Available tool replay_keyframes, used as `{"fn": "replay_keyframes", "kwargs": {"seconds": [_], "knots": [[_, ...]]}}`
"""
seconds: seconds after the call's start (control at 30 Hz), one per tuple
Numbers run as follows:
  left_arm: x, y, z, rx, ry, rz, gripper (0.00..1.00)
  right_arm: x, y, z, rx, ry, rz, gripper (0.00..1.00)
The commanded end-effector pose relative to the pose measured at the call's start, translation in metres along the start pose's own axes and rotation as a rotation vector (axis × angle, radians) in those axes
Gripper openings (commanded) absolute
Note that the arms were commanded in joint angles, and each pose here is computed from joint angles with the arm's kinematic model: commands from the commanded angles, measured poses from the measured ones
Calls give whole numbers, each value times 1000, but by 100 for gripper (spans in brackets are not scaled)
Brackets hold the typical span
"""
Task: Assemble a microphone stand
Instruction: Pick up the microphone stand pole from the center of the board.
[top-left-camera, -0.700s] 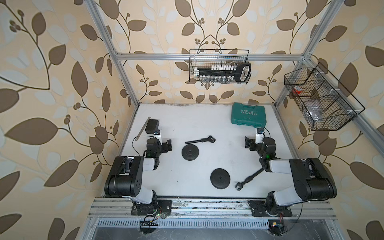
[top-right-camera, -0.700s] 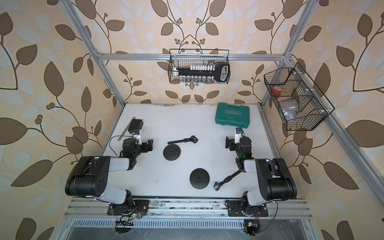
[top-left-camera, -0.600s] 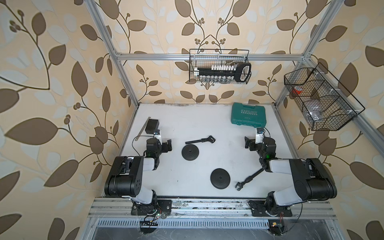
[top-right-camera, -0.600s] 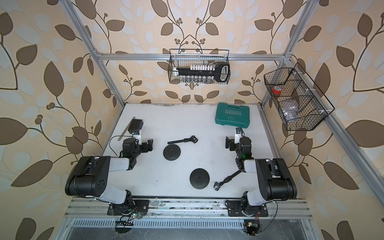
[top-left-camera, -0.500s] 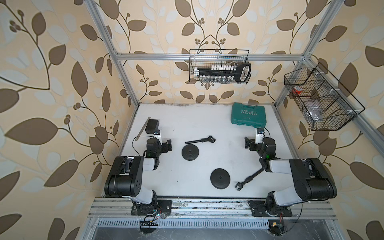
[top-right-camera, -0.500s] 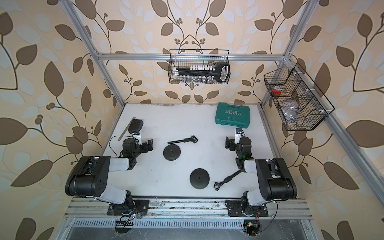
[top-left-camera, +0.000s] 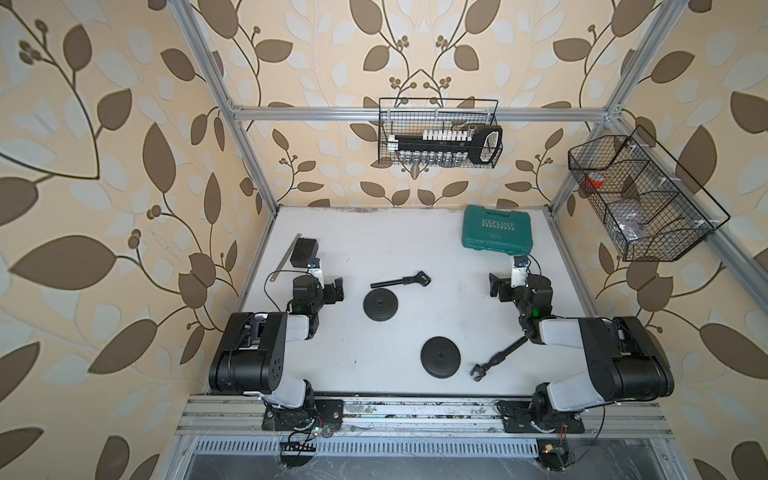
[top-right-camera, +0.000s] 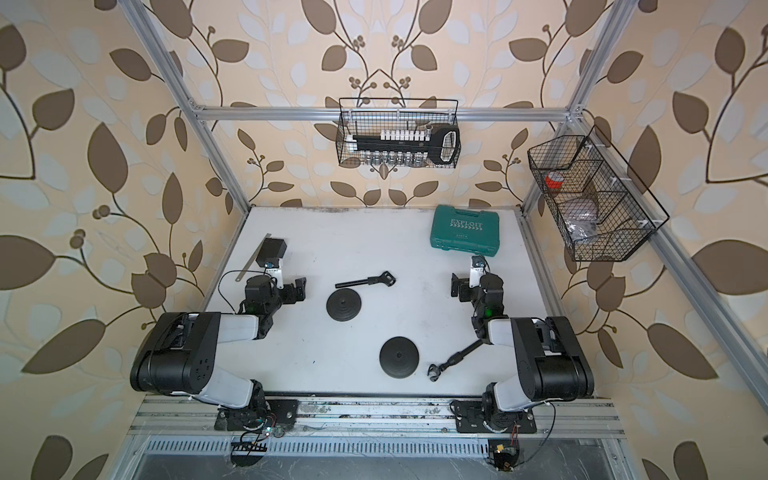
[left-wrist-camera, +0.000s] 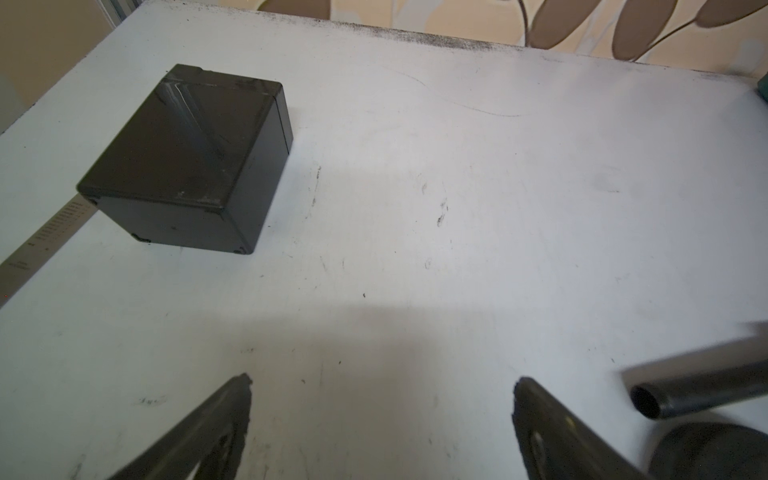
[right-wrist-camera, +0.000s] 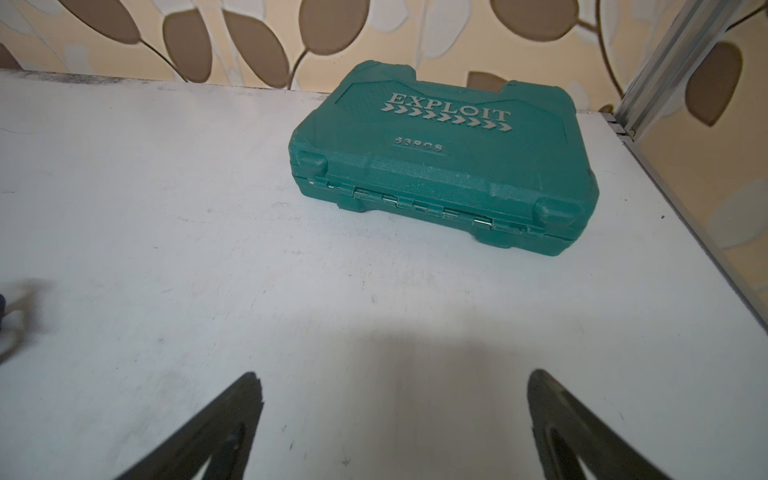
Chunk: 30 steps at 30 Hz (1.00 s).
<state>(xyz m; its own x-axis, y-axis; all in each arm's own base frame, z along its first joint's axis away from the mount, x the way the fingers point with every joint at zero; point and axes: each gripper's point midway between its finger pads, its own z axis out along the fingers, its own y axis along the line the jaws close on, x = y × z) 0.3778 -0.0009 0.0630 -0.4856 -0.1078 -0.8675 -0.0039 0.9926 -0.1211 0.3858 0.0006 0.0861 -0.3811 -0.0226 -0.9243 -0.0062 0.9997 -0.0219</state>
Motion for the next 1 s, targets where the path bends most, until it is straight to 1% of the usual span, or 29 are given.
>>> {"fn": "replay_keyframes", "kwargs": {"seconds": [0.0, 0.03, 0.07, 0.1, 0.13, 0.17, 0.23, 0.27, 0.33, 0.4, 0.43, 0.53, 0.6, 0.67, 0.73, 0.8, 0.87, 0.93, 0.97], "knots": [[-24, -3, 1, -8, 13, 11, 99, -9, -2, 2, 6, -17, 20, 93], [-36, -6, -2, -23, 63, 17, 99, -17, -4, -1, 16, -25, 23, 89], [-47, -8, -5, -43, 81, 12, 98, -23, -3, -5, 21, -14, 17, 88], [-59, -12, -9, -58, 73, -18, 98, -31, -2, -10, 43, 20, 12, 88], [-67, -23, -13, -34, 47, -42, 98, -42, 1, -14, 69, 47, 10, 88], [-74, -36, -17, 2, 18, -53, 98, -49, 7, -17, 65, 69, 14, 87], [-83, -70, -25, 74, -17, -59, 98, -67, 39, -23, -56, 91, 5, 82], [-85, -86, -28, 116, -12, -56, 97, -74, 56, -27, -114, 92, -15, 82], [-90, -113, -34, 189, 22, -95, 95, -77, 97, -36, -249, 108, -106, 82], [-84, -135, -38, 284, 80, -128, 88, -75, 124, -43, -335, 130, -172, 82], [-81, -140, -40, 309, 103, -152, 88, -73, 135, -47, -370, 143, -183, 82], [-75, -152, -48, 389, 127, -195, 86, -68, 157, -54, -487, 186, -131, 81], [-75, -161, -55, 443, 131, -206, 87, -65, 169, -58, -541, 193, -139, 79], [-76, -164, -57, 460, 134, -236, 86, -60, 178, -57, -551, 208, -165, 79], [-74, -169, -60, 479, 156, -261, 84, -54, 187, -56, -565, 260, -189, 78], [-72, -176, -62, 500, 173, -260, 80, -50, 196, -57, -584, 293, -221, 78], [-69, -181, -65, 513, 184, -256, 79, -46, 205, -58, -595, 311, -259, 78], [-65, -178, -65, 482, 190, -271, 79, -43, 213, -58, -603, 322, -292, 78], [-65, -180, -66, 489, 189, -263, 79, -41, 217, -59, -608, 325, -299, 78]]}}
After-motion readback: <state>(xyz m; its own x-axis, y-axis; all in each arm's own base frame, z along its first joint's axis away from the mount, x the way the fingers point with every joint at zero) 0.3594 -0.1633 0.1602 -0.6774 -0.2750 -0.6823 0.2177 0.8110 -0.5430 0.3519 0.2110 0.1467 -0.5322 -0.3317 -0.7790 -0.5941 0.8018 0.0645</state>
